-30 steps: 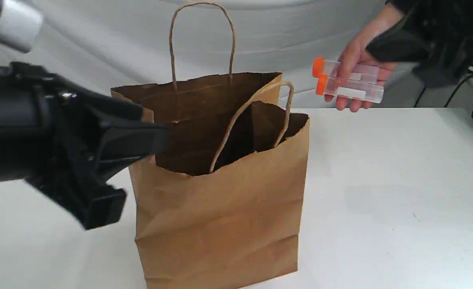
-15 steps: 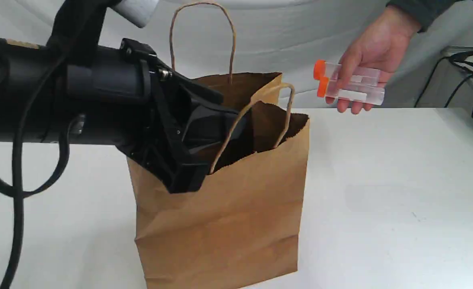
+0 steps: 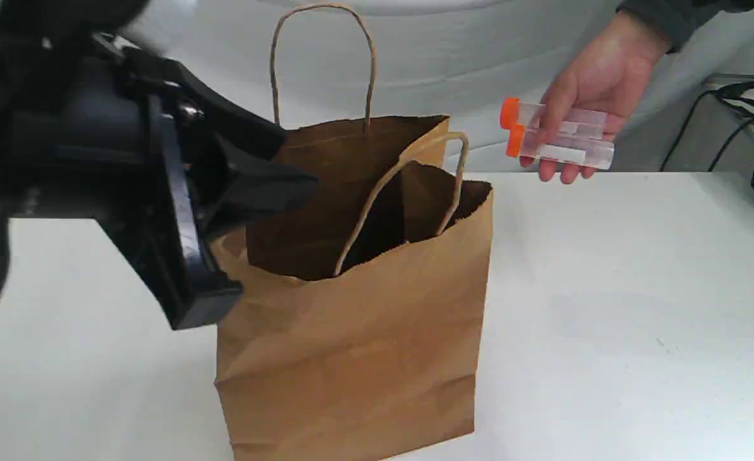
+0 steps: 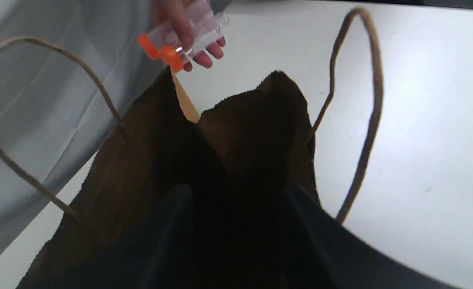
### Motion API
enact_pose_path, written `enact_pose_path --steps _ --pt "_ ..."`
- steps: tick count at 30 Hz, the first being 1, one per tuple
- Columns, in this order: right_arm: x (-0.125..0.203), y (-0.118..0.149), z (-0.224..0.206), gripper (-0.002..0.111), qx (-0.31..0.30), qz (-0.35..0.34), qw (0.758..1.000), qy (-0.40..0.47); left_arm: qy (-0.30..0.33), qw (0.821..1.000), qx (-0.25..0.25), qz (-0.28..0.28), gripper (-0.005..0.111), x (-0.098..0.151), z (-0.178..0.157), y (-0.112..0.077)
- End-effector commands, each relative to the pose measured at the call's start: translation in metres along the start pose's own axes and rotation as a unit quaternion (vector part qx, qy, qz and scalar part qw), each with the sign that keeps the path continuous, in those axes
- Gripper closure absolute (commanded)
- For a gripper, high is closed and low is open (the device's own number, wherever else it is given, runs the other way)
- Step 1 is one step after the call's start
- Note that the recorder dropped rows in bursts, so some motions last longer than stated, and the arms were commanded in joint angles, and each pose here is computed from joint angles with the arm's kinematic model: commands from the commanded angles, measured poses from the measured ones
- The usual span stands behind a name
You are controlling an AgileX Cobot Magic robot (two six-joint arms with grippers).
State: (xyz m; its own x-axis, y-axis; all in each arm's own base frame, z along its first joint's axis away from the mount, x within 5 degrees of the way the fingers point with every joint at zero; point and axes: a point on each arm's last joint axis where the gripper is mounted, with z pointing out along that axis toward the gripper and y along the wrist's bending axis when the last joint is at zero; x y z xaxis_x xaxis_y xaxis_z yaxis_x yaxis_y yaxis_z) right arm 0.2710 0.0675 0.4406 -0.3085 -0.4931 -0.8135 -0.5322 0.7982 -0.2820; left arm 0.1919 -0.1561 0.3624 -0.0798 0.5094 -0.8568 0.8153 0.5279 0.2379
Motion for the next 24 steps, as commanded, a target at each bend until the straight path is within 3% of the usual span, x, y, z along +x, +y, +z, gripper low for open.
enact_pose_path --steps 1,4,10,24 --pt "-0.002 -0.002 -0.002 0.052 0.006 0.007 1.0 -0.008 -0.018 0.998 0.027 -0.052 0.068 -0.007 -0.016 -0.008" --pt "-0.002 -0.002 -0.002 0.052 0.005 0.009 1.0 -0.01 -0.017 0.995 0.072 -0.074 0.068 -0.007 -0.013 -0.016" --pt "-0.003 -0.002 -0.002 0.052 0.001 0.014 1.0 -0.013 -0.024 0.988 0.109 -0.105 0.068 -0.007 0.006 -0.018" --pt "-0.001 0.002 0.009 0.052 -0.031 0.04 0.999 -0.009 -0.043 0.983 0.128 -0.127 0.069 -0.001 0.05 -0.013"
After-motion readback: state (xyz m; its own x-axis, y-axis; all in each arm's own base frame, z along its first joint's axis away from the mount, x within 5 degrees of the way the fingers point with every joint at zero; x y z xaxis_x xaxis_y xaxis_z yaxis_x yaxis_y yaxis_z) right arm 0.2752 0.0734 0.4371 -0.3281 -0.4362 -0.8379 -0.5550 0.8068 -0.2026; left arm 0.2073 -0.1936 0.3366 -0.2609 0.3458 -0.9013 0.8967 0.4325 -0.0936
